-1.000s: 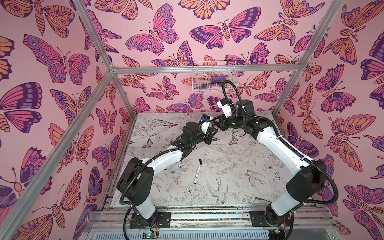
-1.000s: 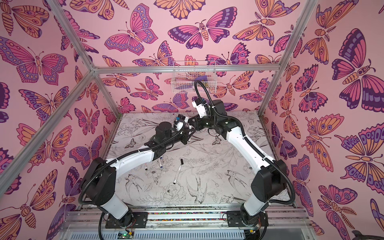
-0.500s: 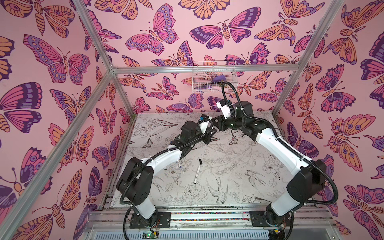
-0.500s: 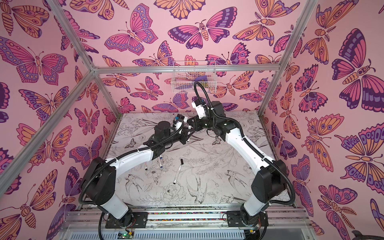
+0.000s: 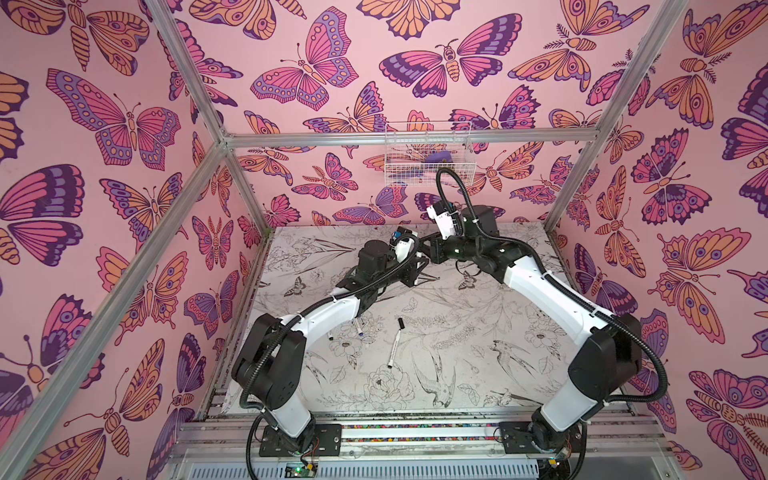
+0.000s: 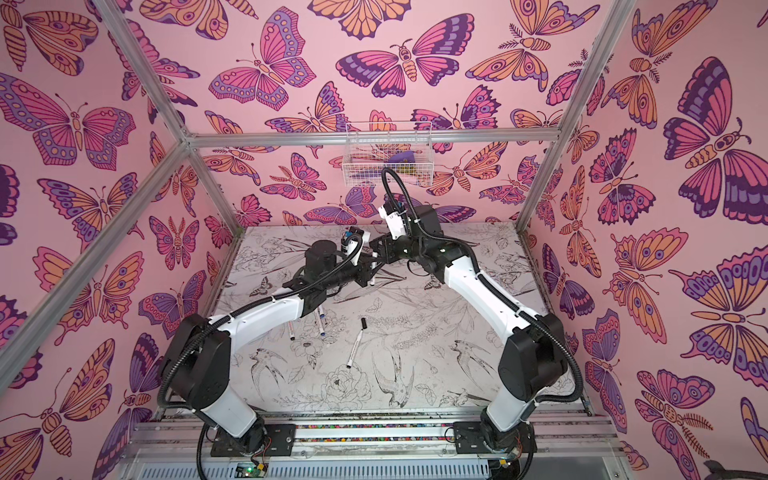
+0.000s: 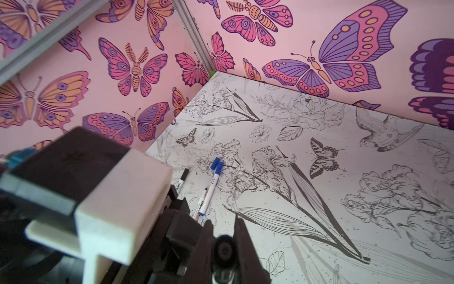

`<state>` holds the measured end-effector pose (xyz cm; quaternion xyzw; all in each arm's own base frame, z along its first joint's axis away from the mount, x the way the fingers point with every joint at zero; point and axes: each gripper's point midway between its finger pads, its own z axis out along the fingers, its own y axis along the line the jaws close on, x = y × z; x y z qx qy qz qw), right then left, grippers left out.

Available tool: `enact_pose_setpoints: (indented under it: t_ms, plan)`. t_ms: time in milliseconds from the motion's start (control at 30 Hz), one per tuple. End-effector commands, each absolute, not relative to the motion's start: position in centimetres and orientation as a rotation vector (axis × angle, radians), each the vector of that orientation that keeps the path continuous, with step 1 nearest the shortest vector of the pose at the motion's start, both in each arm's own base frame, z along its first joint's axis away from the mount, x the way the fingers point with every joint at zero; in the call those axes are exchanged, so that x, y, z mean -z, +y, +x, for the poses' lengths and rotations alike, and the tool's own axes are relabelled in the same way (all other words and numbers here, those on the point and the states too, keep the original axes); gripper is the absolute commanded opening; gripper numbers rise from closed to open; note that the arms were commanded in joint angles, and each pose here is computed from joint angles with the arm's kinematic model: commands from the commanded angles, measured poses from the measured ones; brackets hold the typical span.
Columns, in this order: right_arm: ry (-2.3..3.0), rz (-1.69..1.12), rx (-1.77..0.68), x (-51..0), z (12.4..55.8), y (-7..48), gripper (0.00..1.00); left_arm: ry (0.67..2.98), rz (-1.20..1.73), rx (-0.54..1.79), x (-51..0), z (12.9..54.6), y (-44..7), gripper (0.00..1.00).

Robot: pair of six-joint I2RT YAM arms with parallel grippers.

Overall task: Insert the pens into the pen caps
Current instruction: 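Release the cap and withdraw the right gripper while the left gripper lowers the marker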

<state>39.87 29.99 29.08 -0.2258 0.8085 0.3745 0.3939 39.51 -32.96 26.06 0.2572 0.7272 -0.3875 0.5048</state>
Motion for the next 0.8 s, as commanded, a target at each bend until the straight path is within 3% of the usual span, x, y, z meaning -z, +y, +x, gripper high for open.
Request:
enact_pose_setpoints:
  t_ms: [0, 200, 233, 367, 533, 767]
  plan:
    - [2.721, -0.348, -1.298, -17.1, 29.9, 26.6, 0.0, 0.972, 0.313, 0.808, -50.8, 38.1, -24.1, 0.0]
    - [2.651, -0.36, -1.372, -18.9, 30.5, 27.0, 0.0, 1.042, 0.299, 0.811, -48.0, 37.9, -23.9, 0.0]
    - [2.632, -0.36, -1.382, -19.3, 30.6, 27.1, 0.05, 1.064, 0.294, 0.816, -47.2, 37.9, -23.9, 0.0]
    - [2.477, -0.36, -1.472, -22.7, 31.5, 27.9, 0.42, 1.193, 0.242, 0.856, -42.6, 38.0, -23.9, 0.0]
    - [2.176, -0.317, -1.538, -29.6, 33.9, 27.5, 0.7, 1.409, 0.102, 0.885, -33.7, 37.8, -23.2, 0.0]
    - [2.187, -0.315, -1.383, -29.6, 34.6, 26.3, 0.73, 1.64, -0.17, 0.701, -24.7, 35.9, -17.1, 0.0]
